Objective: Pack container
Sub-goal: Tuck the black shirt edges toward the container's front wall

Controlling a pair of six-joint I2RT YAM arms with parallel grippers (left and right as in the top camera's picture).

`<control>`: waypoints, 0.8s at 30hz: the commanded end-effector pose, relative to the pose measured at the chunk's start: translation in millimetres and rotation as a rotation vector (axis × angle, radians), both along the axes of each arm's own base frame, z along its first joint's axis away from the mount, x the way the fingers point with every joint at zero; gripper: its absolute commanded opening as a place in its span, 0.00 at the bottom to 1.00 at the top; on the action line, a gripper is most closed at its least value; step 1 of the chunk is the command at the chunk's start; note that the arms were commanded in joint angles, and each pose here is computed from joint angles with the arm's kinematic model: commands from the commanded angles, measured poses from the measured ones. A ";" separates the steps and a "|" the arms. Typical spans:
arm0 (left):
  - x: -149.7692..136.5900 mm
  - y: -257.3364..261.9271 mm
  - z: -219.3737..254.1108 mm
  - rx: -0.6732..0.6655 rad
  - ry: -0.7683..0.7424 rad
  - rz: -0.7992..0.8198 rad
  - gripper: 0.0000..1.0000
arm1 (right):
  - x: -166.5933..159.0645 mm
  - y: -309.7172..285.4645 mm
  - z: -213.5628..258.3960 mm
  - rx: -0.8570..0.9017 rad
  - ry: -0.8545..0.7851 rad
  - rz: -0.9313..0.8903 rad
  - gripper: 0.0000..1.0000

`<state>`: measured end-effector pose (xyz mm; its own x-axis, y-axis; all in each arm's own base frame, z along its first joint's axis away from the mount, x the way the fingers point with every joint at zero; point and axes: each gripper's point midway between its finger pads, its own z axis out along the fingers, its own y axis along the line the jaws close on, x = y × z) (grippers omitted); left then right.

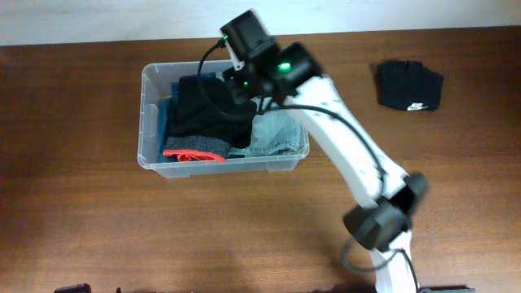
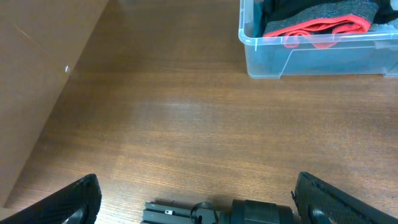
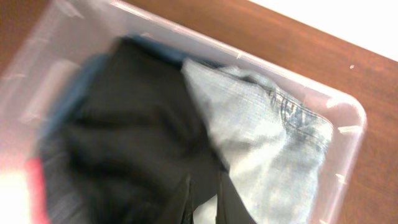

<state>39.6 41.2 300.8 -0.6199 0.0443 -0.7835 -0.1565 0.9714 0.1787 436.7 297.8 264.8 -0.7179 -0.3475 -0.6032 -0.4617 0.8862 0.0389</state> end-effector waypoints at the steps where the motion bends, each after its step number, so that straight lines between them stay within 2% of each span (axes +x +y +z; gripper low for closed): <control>1: -0.5 2.6 0.0 0.011 0.000 0.008 0.99 | -39.9 10.9 30.6 0.117 0.073 0.120 0.09; 4: -0.5 2.6 0.0 0.011 0.000 0.008 0.99 | -63.1 9.3 8.8 0.100 0.209 0.152 0.08; 10: -0.5 2.6 0.0 0.011 0.000 0.008 1.00 | -84.1 24.3 -50.4 0.053 0.351 0.209 0.08; 19: -0.5 2.6 0.0 0.011 0.000 0.008 1.00 | -88.2 57.7 -123.1 0.072 0.355 0.273 0.04; 24: -0.5 2.6 0.0 0.011 0.000 0.008 0.99 | -93.9 52.3 -148.8 0.048 0.385 0.266 0.04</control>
<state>39.6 41.2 300.8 -0.6199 0.0443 -0.7835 -0.1565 0.9714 0.1787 355.4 353.1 128.5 -0.7769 -0.5098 -0.3694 -0.6156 0.7381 0.2761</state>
